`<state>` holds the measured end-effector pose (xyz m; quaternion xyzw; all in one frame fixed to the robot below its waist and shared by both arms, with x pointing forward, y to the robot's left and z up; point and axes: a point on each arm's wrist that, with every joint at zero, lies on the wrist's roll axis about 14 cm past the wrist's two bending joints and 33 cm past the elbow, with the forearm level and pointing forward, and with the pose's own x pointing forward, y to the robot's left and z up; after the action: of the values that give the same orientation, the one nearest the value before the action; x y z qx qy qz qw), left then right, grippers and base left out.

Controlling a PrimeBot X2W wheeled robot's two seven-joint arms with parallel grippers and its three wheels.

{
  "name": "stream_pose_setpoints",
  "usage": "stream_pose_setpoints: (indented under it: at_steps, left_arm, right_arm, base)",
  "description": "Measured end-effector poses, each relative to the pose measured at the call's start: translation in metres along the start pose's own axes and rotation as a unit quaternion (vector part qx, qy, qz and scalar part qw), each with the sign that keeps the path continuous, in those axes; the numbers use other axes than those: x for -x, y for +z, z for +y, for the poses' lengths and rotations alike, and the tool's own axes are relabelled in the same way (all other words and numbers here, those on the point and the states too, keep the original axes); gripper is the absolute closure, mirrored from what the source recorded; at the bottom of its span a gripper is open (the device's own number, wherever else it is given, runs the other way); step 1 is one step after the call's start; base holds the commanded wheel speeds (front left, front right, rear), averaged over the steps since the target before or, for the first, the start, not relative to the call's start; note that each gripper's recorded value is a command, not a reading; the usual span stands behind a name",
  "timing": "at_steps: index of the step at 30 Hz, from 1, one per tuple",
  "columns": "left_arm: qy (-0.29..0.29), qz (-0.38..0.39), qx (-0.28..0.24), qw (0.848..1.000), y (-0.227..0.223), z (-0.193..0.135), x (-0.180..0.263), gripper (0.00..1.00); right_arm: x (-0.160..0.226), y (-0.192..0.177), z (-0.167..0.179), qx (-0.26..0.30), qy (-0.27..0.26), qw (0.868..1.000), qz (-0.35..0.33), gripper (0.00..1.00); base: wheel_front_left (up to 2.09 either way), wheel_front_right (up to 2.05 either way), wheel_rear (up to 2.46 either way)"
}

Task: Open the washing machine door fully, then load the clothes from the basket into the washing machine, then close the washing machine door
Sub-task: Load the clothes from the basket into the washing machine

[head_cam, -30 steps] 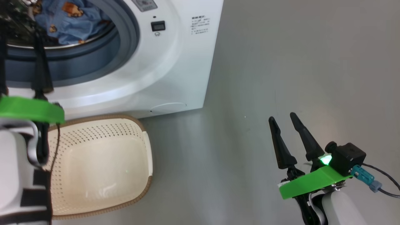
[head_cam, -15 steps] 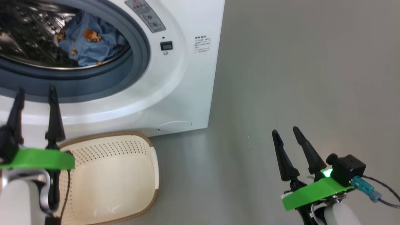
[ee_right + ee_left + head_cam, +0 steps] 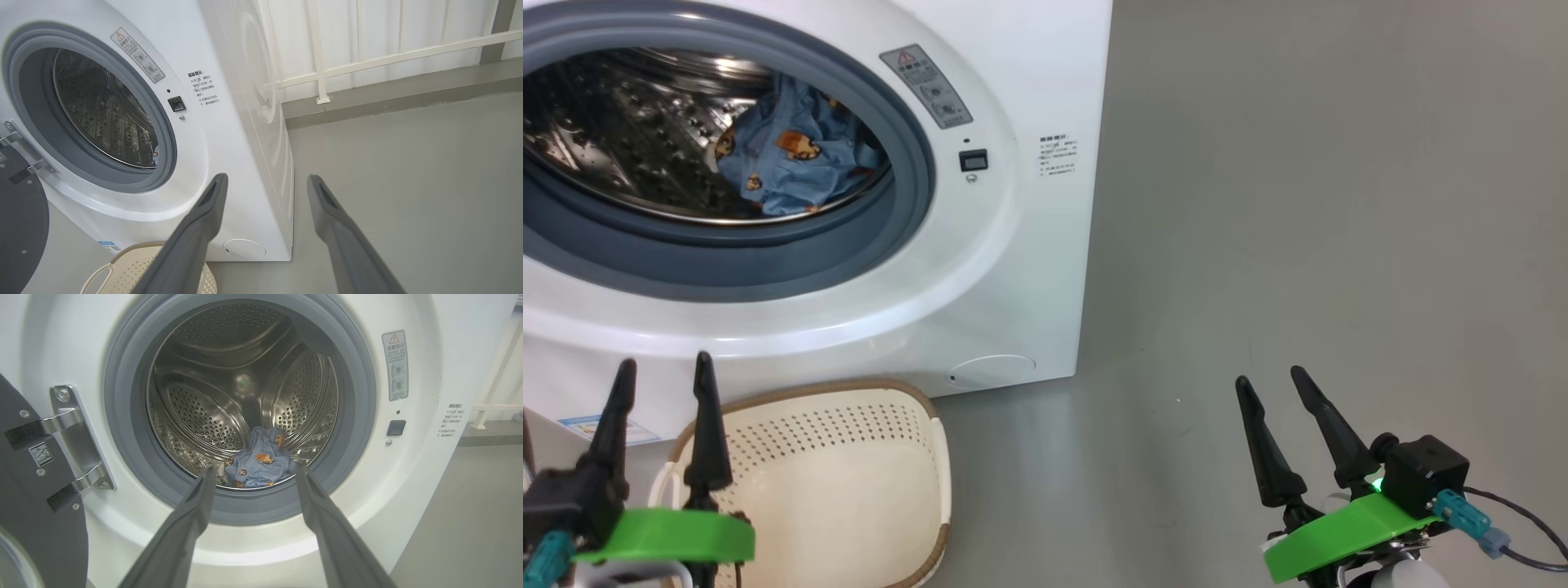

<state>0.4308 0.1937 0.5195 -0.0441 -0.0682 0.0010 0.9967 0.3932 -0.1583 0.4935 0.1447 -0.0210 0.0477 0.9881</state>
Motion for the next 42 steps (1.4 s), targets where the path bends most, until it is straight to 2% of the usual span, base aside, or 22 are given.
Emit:
stream_pose_setpoints:
  at_steps: [6, 21, 42]
  left_arm:
    - [0.017, 0.002, -0.002, 1.000, 0.002, 0.008, 0.020, 0.00]
    - [0.039, 0.034, -0.006, 0.999, -0.011, 0.018, 0.060, 0.00]
    - [0.051, 0.045, -0.005, 0.998, -0.017, 0.023, 0.065, 0.00]
  right_arm:
    - [-0.001, 0.008, 0.001, 0.025, 0.005, 1.000, -0.010, 0.00]
    - [0.003, 0.019, 0.008, 0.034, 0.015, 0.999, -0.027, 0.00]
    - [0.001, 0.017, 0.005, 0.041, 0.012, 0.999, -0.024, 0.00]
  base:
    - [0.00, 0.00, 0.00]
    - [0.00, 0.00, 0.00]
    - [0.00, 0.00, 0.00]
